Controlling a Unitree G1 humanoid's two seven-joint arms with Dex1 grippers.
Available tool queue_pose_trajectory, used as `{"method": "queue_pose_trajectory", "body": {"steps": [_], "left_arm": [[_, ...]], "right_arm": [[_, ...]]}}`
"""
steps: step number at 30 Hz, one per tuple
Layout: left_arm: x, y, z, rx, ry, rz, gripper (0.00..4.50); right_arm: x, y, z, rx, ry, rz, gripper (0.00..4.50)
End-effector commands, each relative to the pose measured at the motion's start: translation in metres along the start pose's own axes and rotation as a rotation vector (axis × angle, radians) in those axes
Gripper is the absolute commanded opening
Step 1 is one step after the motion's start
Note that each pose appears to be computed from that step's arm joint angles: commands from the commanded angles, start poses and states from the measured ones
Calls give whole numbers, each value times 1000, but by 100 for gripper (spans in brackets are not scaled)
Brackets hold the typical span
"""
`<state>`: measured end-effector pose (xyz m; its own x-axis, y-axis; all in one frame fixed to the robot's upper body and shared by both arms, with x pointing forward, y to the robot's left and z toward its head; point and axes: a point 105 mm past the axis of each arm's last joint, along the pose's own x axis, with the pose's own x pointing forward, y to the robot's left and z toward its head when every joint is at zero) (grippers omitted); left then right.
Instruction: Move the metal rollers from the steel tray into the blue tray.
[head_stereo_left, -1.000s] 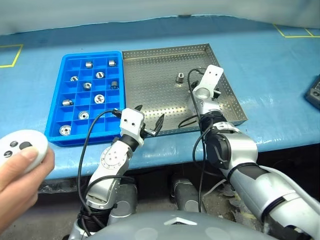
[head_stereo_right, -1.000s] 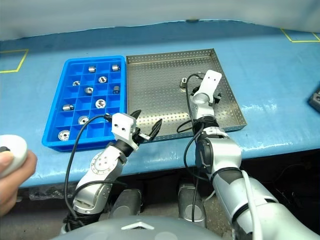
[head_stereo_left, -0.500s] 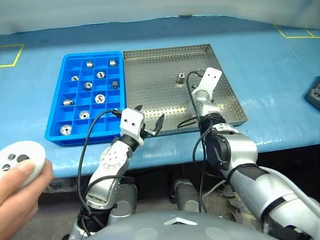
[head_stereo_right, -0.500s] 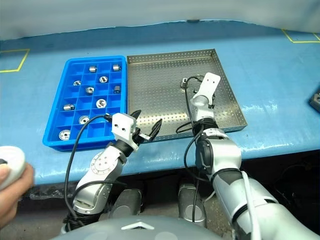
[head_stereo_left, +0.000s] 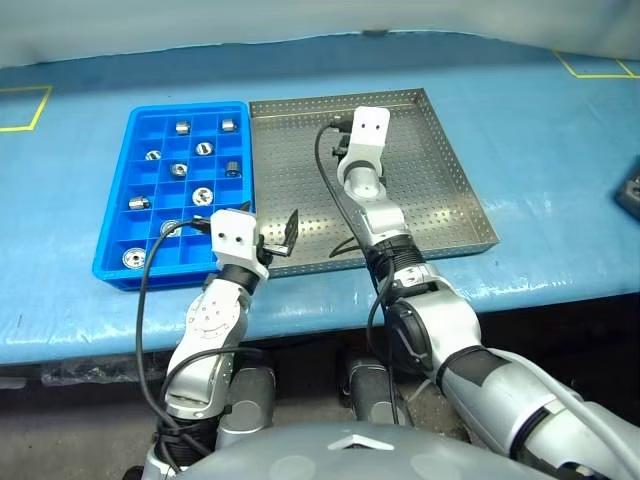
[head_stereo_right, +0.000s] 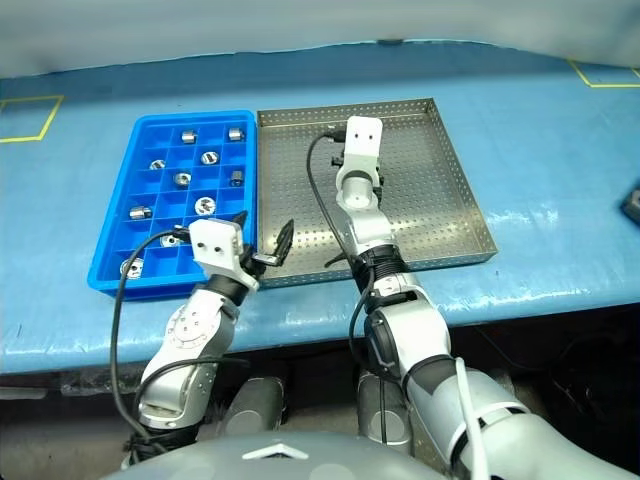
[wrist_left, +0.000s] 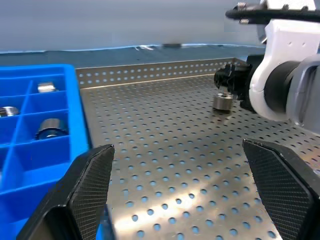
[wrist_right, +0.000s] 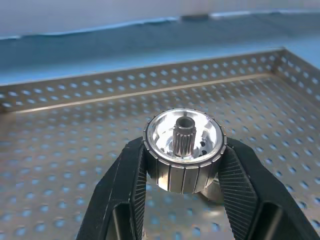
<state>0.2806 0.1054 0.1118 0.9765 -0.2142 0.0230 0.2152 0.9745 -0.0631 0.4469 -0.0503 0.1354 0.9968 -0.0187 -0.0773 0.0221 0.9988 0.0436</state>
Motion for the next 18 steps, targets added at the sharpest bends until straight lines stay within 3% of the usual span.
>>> {"method": "queue_pose_trajectory", "body": {"steps": [1,11,18], "left_arm": [[-9,11,20,19,-77,61,450],[-42,45,21,25,-72,268,450],[-62,46,13,43,-45,257,450]], "right_arm": [[-12,50,17,25,-26,181,169],[-51,126,7,9,59,549,169],[-84,146,5,-2,121,750,169]]}}
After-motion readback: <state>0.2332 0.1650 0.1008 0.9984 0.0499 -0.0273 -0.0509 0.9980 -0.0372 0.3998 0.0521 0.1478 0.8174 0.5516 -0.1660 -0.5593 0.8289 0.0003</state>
